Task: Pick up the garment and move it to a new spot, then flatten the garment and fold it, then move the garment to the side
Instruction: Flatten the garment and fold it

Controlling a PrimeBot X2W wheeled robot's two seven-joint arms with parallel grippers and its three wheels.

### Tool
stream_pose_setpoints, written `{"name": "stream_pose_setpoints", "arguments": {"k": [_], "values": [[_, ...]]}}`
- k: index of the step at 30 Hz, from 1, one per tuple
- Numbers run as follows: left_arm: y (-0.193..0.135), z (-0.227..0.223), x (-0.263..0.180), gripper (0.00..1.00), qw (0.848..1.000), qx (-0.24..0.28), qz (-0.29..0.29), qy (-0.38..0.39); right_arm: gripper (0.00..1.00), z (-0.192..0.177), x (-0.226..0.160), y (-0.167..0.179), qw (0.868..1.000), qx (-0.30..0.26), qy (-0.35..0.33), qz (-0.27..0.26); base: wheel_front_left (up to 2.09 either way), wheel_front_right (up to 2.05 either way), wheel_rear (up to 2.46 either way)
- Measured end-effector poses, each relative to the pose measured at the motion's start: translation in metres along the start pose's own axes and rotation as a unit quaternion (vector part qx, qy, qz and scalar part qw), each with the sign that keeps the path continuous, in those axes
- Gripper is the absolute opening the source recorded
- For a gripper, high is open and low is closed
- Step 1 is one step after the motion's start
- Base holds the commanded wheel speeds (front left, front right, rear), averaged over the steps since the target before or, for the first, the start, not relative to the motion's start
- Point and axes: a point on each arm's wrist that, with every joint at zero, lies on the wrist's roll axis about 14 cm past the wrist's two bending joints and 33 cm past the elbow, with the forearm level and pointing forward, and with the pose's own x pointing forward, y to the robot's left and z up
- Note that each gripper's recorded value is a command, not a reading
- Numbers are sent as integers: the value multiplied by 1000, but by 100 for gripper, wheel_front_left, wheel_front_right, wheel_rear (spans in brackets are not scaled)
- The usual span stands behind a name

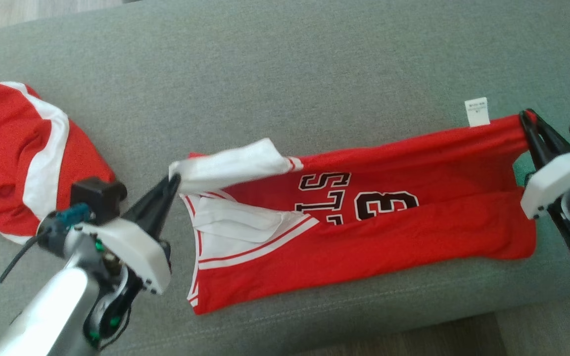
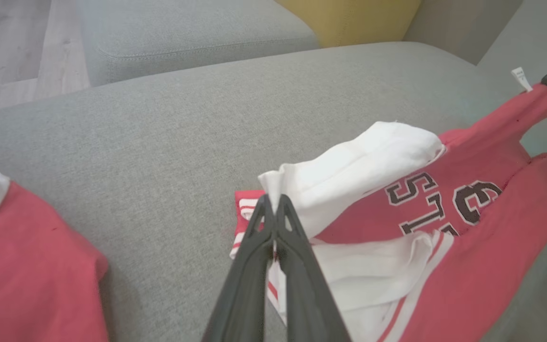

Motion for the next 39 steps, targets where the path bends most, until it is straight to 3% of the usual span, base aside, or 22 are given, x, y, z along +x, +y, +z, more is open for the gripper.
{"name": "stream_pose_setpoints", "arguments": {"k": [18,26,27,28,29,30,31,32,39], "values": [[-45,-45,-40,0,989,48,-97,100,0,-30,-40,-2,997,-33,65,7,0,0,0],[-47,-50,-44,0,987,56,-105,113,0,-41,-54,-1,995,-31,97,6,0,0,0],[-48,-52,-46,0,986,56,-106,117,7,-43,-57,-3,994,-30,103,3,0,0,0],[-50,-55,-48,0,985,56,-108,122,66,-46,-60,-6,994,-28,109,-1,0,0,0],[-51,-58,-50,0,984,56,-110,126,100,-47,-62,-8,993,-26,115,-5,0,0,0],[-53,-61,-52,11,983,56,-114,133,100,-49,-63,-12,992,-22,120,-12,0,0,0],[-55,-65,-54,48,981,55,-117,141,100,-49,-65,-15,992,-18,122,-17,0,0,0],[-57,-67,-56,100,981,55,-118,146,100,-49,-66,-18,992,-16,125,-23,0,0,0],[-37,-49,-52,100,991,49,-66,107,100,-9,-62,-27,997,0,55,-54,0,0,0]]}}
